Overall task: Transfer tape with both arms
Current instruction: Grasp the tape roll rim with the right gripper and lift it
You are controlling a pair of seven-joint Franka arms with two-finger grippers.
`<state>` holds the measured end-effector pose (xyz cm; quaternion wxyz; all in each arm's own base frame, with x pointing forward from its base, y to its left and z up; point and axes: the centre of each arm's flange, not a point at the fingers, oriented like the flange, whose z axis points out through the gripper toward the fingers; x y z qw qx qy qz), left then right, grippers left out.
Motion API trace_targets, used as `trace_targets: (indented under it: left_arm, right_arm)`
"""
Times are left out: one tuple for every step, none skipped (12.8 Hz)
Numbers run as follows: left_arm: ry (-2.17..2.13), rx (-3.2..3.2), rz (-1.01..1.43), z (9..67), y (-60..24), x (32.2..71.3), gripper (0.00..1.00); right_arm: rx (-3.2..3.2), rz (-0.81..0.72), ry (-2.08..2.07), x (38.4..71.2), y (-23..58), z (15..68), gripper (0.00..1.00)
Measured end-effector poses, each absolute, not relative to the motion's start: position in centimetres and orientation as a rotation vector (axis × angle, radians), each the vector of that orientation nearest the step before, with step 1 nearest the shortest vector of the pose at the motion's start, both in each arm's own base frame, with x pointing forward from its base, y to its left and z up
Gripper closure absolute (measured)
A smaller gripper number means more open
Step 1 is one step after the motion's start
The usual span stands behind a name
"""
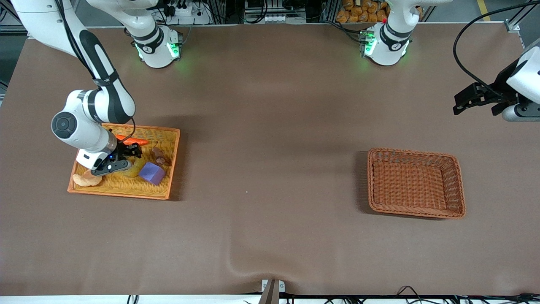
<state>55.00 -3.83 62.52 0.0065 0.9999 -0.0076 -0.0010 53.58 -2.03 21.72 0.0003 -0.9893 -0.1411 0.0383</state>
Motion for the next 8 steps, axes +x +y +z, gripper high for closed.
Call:
trace_targets:
  left_arm:
    - [-0.024,3.129,-0.003,62.53,-3.83,55.0,0.0]
    - [-0.023,3.129,-0.003,62.52,-3.82,55.0,0.0]
    - [-0.023,3.129,-0.003,62.53,-3.81,55.0,0.0]
    - [-0.023,3.129,-0.003,62.52,-3.8,55.0,0.0]
    - [-0.023,3.129,-0.003,62.53,-3.8,55.0,0.0]
    - [-0.023,3.129,-0.003,62.53,-3.8,55.0,0.0]
    - [-0.023,3.129,-0.003,62.52,-3.79,55.0,0.0]
    - [-0.023,3.129,-0.003,62.53,-3.79,55.0,0.0]
  right_arm:
    - [-3.105,0.13,-0.447,53.52,-1.9,21.39,0.58]
    - [-3.104,0.135,-0.448,53.47,-1.87,21.19,0.68]
    - [-3.104,0.139,-0.447,53.45,-1.88,21.06,0.68]
    - [-3.104,0.142,-0.447,53.42,-1.89,20.93,0.67]
    - [-3.103,0.143,-0.45,53.42,-1.86,20.86,0.71]
    - [-3.103,0.142,-0.454,53.47,-1.8,20.91,0.78]
    - [-3.102,0.147,-0.458,53.5,-1.7,20.98,0.78]
    - [-3.098,0.159,-0.471,53.63,-1.28,21.26,0.78]
